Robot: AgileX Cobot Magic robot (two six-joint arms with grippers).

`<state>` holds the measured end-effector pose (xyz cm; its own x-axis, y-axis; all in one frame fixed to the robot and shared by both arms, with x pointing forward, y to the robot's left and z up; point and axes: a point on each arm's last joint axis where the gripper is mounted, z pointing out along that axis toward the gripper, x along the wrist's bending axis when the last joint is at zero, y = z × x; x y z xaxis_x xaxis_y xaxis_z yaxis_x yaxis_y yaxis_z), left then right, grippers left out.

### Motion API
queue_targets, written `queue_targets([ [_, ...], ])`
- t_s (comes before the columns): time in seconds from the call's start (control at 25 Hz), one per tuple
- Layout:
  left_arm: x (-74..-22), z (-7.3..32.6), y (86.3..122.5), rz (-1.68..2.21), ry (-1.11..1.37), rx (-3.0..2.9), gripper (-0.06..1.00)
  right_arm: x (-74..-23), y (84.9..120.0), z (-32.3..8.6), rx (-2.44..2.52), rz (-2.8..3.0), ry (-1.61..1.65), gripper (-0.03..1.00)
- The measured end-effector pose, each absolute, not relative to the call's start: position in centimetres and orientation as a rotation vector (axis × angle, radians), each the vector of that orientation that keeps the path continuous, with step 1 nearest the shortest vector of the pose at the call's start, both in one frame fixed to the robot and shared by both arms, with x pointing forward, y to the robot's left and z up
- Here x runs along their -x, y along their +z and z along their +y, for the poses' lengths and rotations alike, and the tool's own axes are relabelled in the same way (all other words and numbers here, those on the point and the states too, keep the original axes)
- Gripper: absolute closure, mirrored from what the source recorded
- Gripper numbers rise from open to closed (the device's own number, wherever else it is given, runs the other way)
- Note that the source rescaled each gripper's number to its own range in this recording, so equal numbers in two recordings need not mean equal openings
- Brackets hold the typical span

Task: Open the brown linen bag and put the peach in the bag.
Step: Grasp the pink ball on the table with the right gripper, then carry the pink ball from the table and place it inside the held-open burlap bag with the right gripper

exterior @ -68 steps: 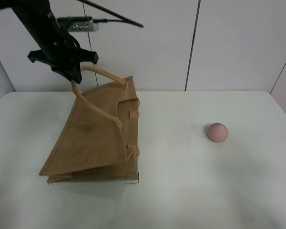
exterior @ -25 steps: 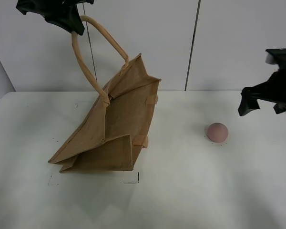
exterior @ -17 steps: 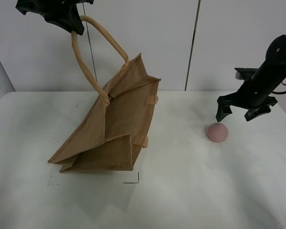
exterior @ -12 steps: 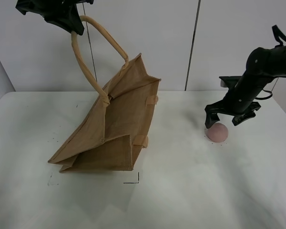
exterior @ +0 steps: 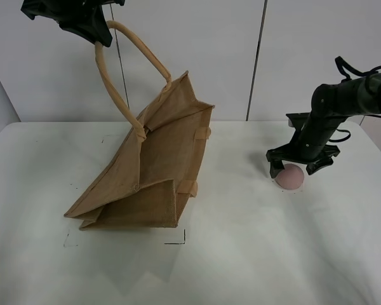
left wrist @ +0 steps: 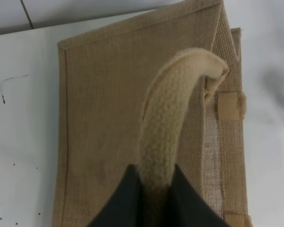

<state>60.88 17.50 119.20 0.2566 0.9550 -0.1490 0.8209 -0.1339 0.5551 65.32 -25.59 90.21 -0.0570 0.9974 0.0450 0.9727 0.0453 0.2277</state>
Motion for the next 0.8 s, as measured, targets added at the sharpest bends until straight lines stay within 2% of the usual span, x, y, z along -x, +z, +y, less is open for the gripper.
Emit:
queue_targets([
  [0.16,-60.9,17.5,119.2,1.604,0.327,-1.998,0.94,-65.4,88.8,-25.6,-2.079,2.187,0.27,-0.03],
  [0.24,-60.9,17.5,119.2,1.604,0.327,-1.998,0.94,-65.5,88.7,-25.6,-2.074,2.178,0.283,0.07],
  [0.32,-60.9,17.5,119.2,1.604,0.327,-1.998,0.94,-65.6,88.7,-25.6,-2.072,2.175,0.286,0.3],
  [0.44,-60.9,17.5,119.2,1.604,0.327,-1.998,0.94,-65.6,88.8,-25.6,-2.072,2.176,0.286,0.78],
  [0.48,-60.9,17.5,119.2,1.604,0.327,-1.998,0.94,-65.7,89.0,-25.6,-2.068,2.172,0.294,0.89],
  [0.52,-60.9,17.5,119.2,1.604,0.327,-1.998,0.94,-65.7,89.2,-25.6,-2.066,2.17,0.298,0.96],
  [0.68,-60.9,17.5,119.2,1.604,0.327,-1.998,0.94,-65.7,90.7,-25.3,-2.052,2.209,0.335,0.97],
  [0.8,-60.9,17.5,119.2,1.604,0.327,-1.998,0.94,-65.7,94.5,-24.7,-1.978,2.255,0.467,0.97],
])
